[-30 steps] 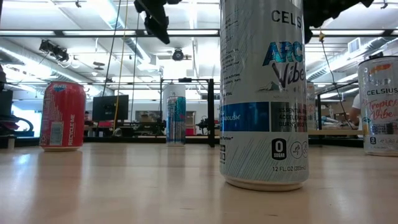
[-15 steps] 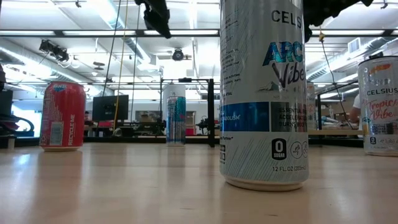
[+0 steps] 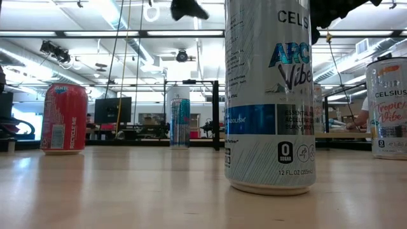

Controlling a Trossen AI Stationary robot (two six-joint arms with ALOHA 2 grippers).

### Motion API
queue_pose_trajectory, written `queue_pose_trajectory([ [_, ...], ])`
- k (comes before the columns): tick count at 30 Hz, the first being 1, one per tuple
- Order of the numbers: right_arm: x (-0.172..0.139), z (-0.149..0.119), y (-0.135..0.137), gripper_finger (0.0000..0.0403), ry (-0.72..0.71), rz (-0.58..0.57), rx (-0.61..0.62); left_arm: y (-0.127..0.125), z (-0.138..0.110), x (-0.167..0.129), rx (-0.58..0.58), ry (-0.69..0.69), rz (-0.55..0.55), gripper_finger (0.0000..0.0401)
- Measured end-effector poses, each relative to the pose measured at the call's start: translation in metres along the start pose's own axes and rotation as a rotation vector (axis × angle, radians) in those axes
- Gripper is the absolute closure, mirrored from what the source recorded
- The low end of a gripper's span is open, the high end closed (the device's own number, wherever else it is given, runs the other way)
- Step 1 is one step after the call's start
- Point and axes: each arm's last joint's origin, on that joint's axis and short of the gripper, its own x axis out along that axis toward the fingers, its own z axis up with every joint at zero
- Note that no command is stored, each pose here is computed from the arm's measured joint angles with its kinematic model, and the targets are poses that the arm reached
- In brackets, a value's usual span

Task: Place canned beverage on shelf
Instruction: Put the left red soda can on the shelf

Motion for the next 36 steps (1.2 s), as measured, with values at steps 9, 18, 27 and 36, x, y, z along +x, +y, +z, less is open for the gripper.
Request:
queue_pose_trajectory([
  [9, 0.0, -0.003, 0.0, 0.0098, 0.027, 0.003, -0.029, 0.006, 0.01, -0.001, 0.029, -0.098, 0.014, 0.0117],
  [18, 0.003, -0.004, -0.001, 0.0098, 0.045, 0.005, -0.026, 0.01, 0.006, 0.001, 0.083, -0.06, 0.025, 0.0116],
  [27, 0.007, -0.006, -0.002, 0.0098, 0.077, 0.012, -0.007, 0.011, 0.003, 0.001, 0.035, -0.029, 0.026, 0.0056],
  [36, 0.008, -0.006, -0.002, 0.0098, 0.079, 0.015, -0.001, 0.016, 0.005, 0.0, 0.028, -0.05, -0.003, 0.0044],
])
